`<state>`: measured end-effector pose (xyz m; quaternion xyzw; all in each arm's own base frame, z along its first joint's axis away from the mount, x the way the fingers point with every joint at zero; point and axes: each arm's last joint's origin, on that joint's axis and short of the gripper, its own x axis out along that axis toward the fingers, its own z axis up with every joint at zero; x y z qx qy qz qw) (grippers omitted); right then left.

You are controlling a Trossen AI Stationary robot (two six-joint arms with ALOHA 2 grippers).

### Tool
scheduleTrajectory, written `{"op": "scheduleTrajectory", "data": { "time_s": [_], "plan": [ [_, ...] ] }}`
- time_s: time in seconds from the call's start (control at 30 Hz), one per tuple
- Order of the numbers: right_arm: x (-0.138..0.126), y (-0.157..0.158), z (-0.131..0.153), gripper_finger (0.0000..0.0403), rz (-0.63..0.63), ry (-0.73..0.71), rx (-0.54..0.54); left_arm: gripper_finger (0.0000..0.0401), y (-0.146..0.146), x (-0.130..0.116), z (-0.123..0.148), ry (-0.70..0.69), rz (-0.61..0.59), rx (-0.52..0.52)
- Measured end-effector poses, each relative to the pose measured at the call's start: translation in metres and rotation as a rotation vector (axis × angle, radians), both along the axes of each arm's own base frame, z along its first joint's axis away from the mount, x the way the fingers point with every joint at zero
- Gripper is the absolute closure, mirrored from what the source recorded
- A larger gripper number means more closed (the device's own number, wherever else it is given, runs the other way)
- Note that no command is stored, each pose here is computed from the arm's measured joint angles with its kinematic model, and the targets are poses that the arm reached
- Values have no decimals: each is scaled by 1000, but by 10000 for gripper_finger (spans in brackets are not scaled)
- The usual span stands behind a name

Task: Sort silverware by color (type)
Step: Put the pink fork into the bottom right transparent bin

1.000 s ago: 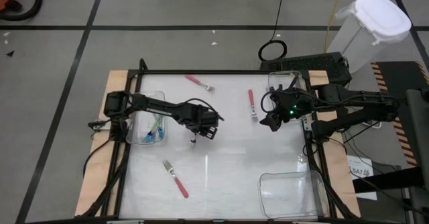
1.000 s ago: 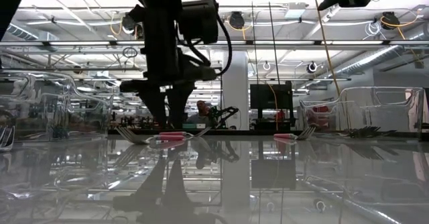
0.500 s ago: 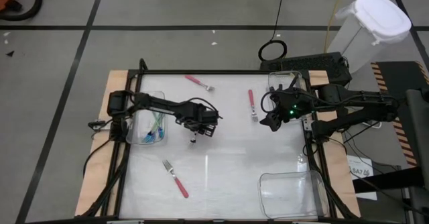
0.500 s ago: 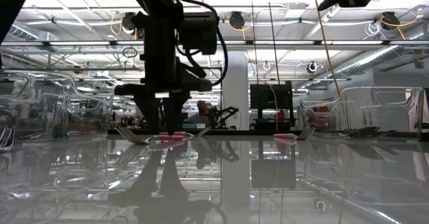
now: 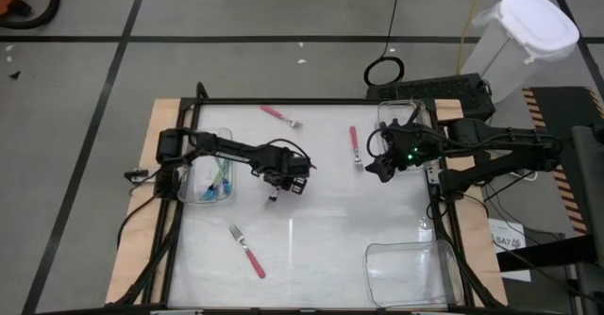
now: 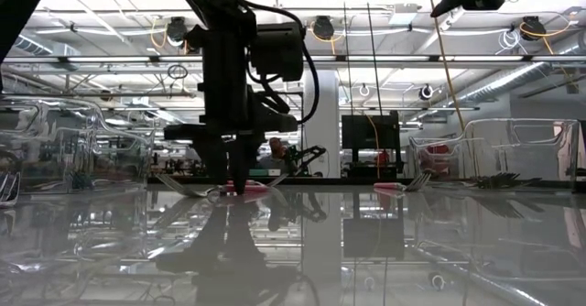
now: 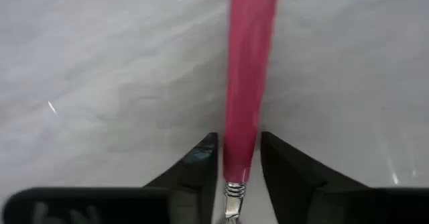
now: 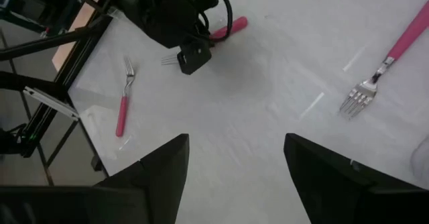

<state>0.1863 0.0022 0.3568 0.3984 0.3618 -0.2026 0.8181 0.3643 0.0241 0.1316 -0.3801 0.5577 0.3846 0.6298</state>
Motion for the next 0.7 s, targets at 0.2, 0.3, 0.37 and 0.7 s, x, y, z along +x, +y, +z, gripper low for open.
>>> {"op": "scheduleTrajectory", "data": {
  "time_s": [0.2,0.3,0.37,0.7],
  "plan": [
    [0,-1,0,161,-40,-3,-23,346,-1,0,0,7,-102,4],
    [1,-2,1,161,-53,-21,-25,355,-2,2,5,27,-155,2],
    [3,-2,3,161,-55,-41,-25,356,-3,5,12,39,-194,7],
    [7,-5,7,161,-140,-107,-107,357,-2,36,97,3,-452,189]
  ]
}}
